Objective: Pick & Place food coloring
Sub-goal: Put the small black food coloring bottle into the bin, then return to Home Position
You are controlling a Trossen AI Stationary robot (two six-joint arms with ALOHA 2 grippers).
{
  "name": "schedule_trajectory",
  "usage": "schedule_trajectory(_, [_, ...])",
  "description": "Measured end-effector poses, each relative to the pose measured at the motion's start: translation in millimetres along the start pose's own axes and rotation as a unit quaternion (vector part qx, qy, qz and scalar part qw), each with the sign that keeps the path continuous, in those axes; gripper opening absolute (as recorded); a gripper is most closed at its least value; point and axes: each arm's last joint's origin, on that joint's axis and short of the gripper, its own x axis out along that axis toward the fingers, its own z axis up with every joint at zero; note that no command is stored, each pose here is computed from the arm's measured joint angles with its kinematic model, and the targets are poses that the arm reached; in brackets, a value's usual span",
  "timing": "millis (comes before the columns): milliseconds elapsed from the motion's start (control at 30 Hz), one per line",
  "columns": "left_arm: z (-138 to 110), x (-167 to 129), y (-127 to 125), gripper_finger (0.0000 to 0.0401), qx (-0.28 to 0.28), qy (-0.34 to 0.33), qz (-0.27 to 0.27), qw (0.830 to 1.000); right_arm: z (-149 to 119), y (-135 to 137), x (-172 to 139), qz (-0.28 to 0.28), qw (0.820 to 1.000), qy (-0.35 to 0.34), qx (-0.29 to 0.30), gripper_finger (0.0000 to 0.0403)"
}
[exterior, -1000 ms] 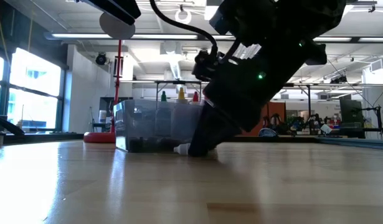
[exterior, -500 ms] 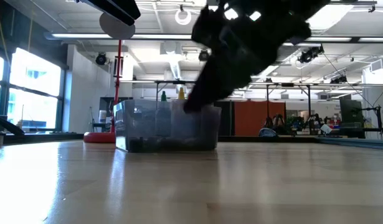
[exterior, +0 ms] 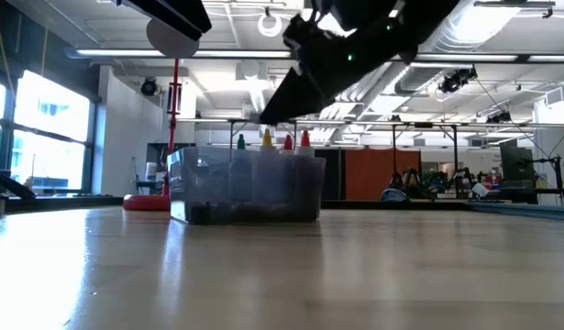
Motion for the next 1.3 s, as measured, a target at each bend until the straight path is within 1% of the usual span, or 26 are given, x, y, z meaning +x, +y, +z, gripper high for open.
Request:
schedule_trajectory(100, [2.9,6.2,3.6,0.0179,-0.003,0.013,0.002,1.000,-4.2,0.7,8.3,-0.001,1.000,0.002,-0.008,0.0124])
schedule_trajectory(267, [6.7,16.7,10.0,0.0179,-0.012,0.050,-0.004,0.999,-1.8,1.2,6.9,-0.006,1.000,-0.008,-0.017,0.0158])
schedule_trajectory(367, [6.8,18.9,13.1,0.0179,-0.009,0.055,0.006,0.998,5.5,-1.0,3.2,-0.027,0.999,0.001,-0.018,0.0172])
schedule_trajectory(433, [6.7,18.8,14.0,0.0179,-0.008,0.049,0.014,0.999,12.3,-1.7,-0.9,-0.039,0.999,0.014,-0.021,0.0176])
schedule_trajectory(500, [6.1,16.2,17.6,0.0179,0.006,0.052,0.028,0.998,21.5,-2.5,-10.5,-0.046,0.998,0.031,-0.033,0.0175])
schedule_trajectory(567, [9.5,10.6,23.4,0.0179,0.002,0.058,0.039,0.998,39.2,-2.2,-27.2,-0.053,0.997,0.031,-0.052,0.0173])
schedule_trajectory(633, [11.5,-0.3,39.2,0.0179,-0.007,0.062,0.073,0.995,57.4,-1.6,-52.9,-0.067,0.995,0.036,-0.062,0.0170])
schedule_trajectory(700, [13.4,-12.3,57.5,0.0179,-0.022,0.054,0.108,0.992,74.4,-2.6,-84.9,-0.082,0.993,0.039,-0.069,0.0166])
schedule_trajectory(767, [11.0,-27.5,79.7,0.0179,-0.021,0.055,0.145,0.988,83.5,-5.0,-119.7,-0.097,0.992,0.044,-0.069,0.0163])
schedule_trajectory(800, [11.1,-35.8,89.4,0.0179,-0.036,0.046,0.152,0.987,85.6,-6.7,-138.1,-0.099,0.992,0.040,-0.063,0.0161])
schedule_trajectory(833, [10.1,-41.3,95.1,0.0179,-0.049,0.035,0.145,0.988,86.2,-8.9,-155.5,-0.103,0.993,0.033,-0.051,0.0159])
schedule_trajectory(900, [3.0,-52.5,110.4,0.0179,-0.037,0.021,0.115,0.992,78.4,-12.8,-189.7,-0.089,0.996,0.014,-0.021,0.0155])
schedule_trajectory(933, [-2.9,-59.9,117.9,0.0179,-0.036,0.009,0.098,0.995,69.4,-13.6,-202.6,-0.080,0.997,0.008,-0.014,0.0153])
schedule_trajectory(1000, [-18.3,-67.1,135.3,0.0179,-0.044,-0.023,0.087,0.995,46.0,-13.5,-222.7,-0.067,0.998,-0.019,-0.001,0.0148])
schedule_trajectory(1067, [-39.1,-68.1,150.2,0.0179,-0.058,-0.056,0.075,0.994,17.5,-11.6,-230.4,-0.065,0.996,-0.058,0.007,0.0145])
schedule_trajectory(1133, [-61.1,-64.2,163.0,0.0179,-0.088,-0.097,0.056,0.990,-10.5,-8.8,-235.0,-0.049,0.993,-0.109,0.011,0.0145])
schedule_trajectory(1167, [-71.7,-60.7,168.2,0.0179,-0.114,-0.117,0.041,0.986,-23.8,-7.0,-236.5,-0.034,0.990,-0.136,0.009,0.0145])
schedule_trajectory(1233, [-92.5,-51.7,172.1,0.0179,-0.153,-0.138,0.006,0.978,-50.1,-2.6,-236.6,0.004,0.982,-0.189,0.007,0.0146])
schedule_trajectory(1300, [-110.4,-42.5,171.8,0.0179,-0.169,-0.148,-0.032,0.974,-72.6,1.5,-235.1,0.034,0.971,-0.235,-0.001,0.0146])
